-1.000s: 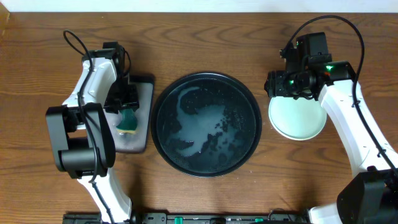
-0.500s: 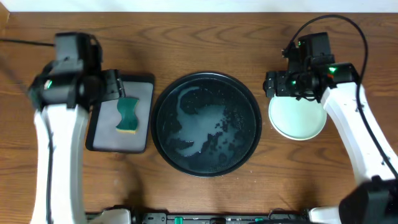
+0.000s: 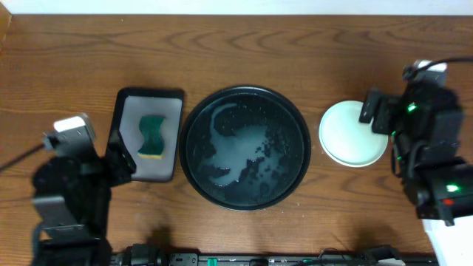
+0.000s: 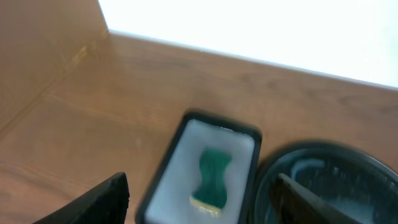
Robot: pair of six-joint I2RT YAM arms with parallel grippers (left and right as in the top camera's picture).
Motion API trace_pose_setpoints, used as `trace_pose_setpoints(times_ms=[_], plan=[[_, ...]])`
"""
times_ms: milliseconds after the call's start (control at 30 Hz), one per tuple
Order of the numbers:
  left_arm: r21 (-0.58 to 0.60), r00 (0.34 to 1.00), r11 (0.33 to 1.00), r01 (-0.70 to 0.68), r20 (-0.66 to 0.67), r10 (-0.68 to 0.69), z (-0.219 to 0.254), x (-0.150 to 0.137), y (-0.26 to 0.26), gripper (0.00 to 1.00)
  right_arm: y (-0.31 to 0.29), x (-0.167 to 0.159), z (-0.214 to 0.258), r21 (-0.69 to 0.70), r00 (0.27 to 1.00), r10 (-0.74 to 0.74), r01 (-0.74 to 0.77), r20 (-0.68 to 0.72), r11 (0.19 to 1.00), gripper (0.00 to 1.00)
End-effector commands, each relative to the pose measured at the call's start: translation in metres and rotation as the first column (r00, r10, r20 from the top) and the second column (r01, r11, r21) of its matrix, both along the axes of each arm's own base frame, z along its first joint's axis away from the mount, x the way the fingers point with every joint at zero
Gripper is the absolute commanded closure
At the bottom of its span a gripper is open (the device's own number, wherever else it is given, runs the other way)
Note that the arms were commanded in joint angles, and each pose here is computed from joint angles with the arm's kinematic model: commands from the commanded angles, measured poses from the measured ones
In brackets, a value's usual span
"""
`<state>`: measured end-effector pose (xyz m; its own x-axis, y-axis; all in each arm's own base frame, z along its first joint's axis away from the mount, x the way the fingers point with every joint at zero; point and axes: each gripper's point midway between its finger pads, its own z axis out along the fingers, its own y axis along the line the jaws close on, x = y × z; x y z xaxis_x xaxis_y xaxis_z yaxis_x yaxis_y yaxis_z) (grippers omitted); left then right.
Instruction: Clean dirty plates on tray and stack at the side
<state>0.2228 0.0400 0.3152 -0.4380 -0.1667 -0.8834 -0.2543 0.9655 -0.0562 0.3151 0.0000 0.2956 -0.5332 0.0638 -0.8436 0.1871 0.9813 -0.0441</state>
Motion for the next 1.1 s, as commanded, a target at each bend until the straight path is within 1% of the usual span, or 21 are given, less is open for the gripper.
trace_pose_setpoints(times_ms=[0,67,133,200,300,433,633,700,733,800,1067], plan=[[-0.117,0.995,0.989,-0.094,-0.055,0.088,-0.064,-0.001,0.004,0.26,-0.004,-0.007,-0.068,0.032,0.996,-0.066,0.068,-0.055,0.997,0.01],[-0.140,0.988,0.983,-0.120,-0.119,0.103,-0.096,0.000,0.004,0.27,-0.003,-0.009,-0.097,0.045,0.995,-0.068,0.071,-0.072,0.996,0.01],[-0.149,0.966,0.978,-0.148,-0.234,0.111,-0.144,-0.003,0.004,0.27,-0.002,-0.013,-0.133,0.045,0.993,-0.060,0.065,-0.104,0.997,0.01],[-0.145,0.946,0.976,-0.161,-0.305,0.111,-0.174,-0.004,0.003,0.27,-0.002,-0.016,-0.151,0.044,0.991,-0.058,0.063,-0.117,0.997,0.01],[-0.169,0.916,0.963,-0.210,-0.379,0.133,-0.204,-0.005,0.003,0.26,-0.003,-0.020,-0.170,0.040,0.990,-0.058,0.064,-0.131,0.997,0.01],[-0.167,0.903,0.961,-0.219,-0.407,0.135,-0.212,-0.001,0.004,0.27,-0.004,-0.023,-0.176,0.037,0.988,-0.059,0.064,-0.142,0.997,0.01],[-0.161,0.885,0.961,-0.226,-0.446,0.134,-0.220,-0.003,0.004,0.26,-0.003,-0.022,-0.176,0.042,0.989,-0.055,0.061,-0.139,0.997,0.01],[-0.159,0.881,0.961,-0.227,-0.454,0.133,-0.222,-0.003,0.004,0.26,0.007,-0.021,-0.177,0.093,0.990,-0.016,0.030,-0.144,0.995,0.01],[-0.159,0.879,0.961,-0.228,-0.459,0.133,-0.223,-0.003,0.004,0.26,0.016,-0.022,-0.180,0.126,0.988,0.027,-0.007,-0.153,0.992,0.01],[-0.157,0.873,0.960,-0.230,-0.469,0.133,-0.226,-0.003,0.004,0.26,0.024,-0.022,-0.181,0.158,0.985,0.066,-0.040,-0.159,0.987,0.01],[-0.153,0.861,0.960,-0.234,-0.491,0.132,-0.231,-0.004,0.003,0.26,0.023,-0.023,-0.182,0.156,0.984,0.065,-0.038,-0.166,0.987,0.01]])
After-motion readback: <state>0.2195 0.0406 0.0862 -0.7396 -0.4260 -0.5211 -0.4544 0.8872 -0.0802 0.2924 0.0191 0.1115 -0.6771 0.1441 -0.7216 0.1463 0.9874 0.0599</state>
